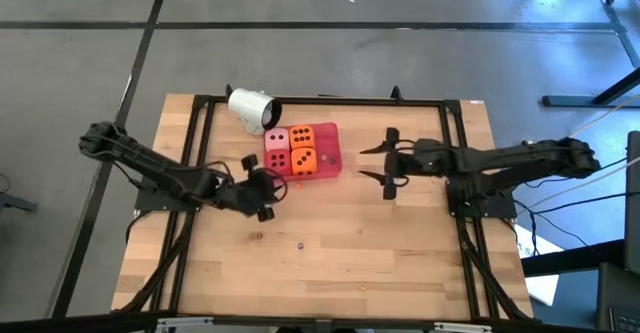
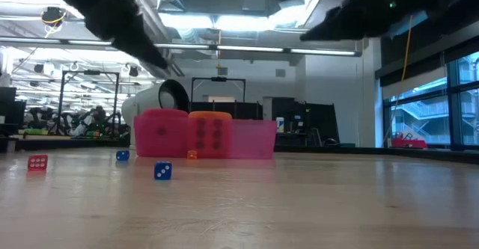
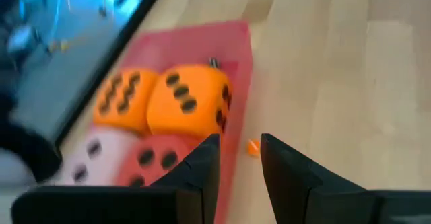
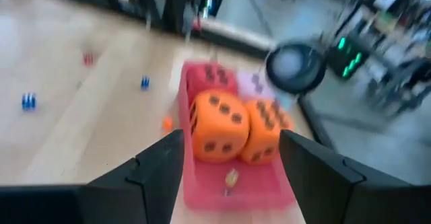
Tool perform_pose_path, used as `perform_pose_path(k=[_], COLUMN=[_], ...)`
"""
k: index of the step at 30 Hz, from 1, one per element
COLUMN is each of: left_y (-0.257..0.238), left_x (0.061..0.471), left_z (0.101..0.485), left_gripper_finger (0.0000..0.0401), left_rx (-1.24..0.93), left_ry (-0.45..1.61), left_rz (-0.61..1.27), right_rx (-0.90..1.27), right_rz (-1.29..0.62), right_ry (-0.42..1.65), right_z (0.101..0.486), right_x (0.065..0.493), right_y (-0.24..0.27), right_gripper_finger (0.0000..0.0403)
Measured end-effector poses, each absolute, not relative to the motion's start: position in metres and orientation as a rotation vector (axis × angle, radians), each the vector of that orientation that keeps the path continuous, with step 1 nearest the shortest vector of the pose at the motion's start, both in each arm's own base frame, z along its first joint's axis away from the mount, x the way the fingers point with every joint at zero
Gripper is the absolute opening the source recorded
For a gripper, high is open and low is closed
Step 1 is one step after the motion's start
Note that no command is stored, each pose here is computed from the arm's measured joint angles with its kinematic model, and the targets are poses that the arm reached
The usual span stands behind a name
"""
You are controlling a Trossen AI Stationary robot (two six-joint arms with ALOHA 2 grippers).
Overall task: Pick & Place Dice
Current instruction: Put the top small blue dice into the red bin
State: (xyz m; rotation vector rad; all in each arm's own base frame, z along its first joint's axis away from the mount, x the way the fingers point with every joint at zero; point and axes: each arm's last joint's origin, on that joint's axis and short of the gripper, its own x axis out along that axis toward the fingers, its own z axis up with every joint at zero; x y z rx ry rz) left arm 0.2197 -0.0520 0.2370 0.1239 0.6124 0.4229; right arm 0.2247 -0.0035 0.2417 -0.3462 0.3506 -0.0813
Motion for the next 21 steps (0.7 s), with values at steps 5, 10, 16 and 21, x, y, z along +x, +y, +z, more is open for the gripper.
perform_pose_path(k=[5, 10, 16, 21], left_y=[-0.068, -0.083, -0.087, -0.084], left_x=[0.207, 0.192, 0.178, 0.173], left_z=[0.223, 0.205, 0.185, 0.172], left_gripper_finger=[0.0104, 0.0102, 0.0102, 0.0104], left_rx=[-0.05, -0.069, -0.038, -0.208], left_ry=[0.641, 0.627, 0.638, 0.606], left_rz=[0.451, 0.461, 0.472, 0.528], right_rx=[-0.354, -0.349, -0.336, -0.341], right_rz=[-0.094, -0.096, -0.098, -0.1], right_ry=[0.303, 0.327, 0.324, 0.305], right_z=[0.246, 0.242, 0.242, 0.244], right_x=[0.222, 0.223, 0.224, 0.224], right_y=[-0.005, -0.006, -0.006, -0.006], right_gripper_finger=[0.0242, 0.0242, 0.0242, 0.0242])
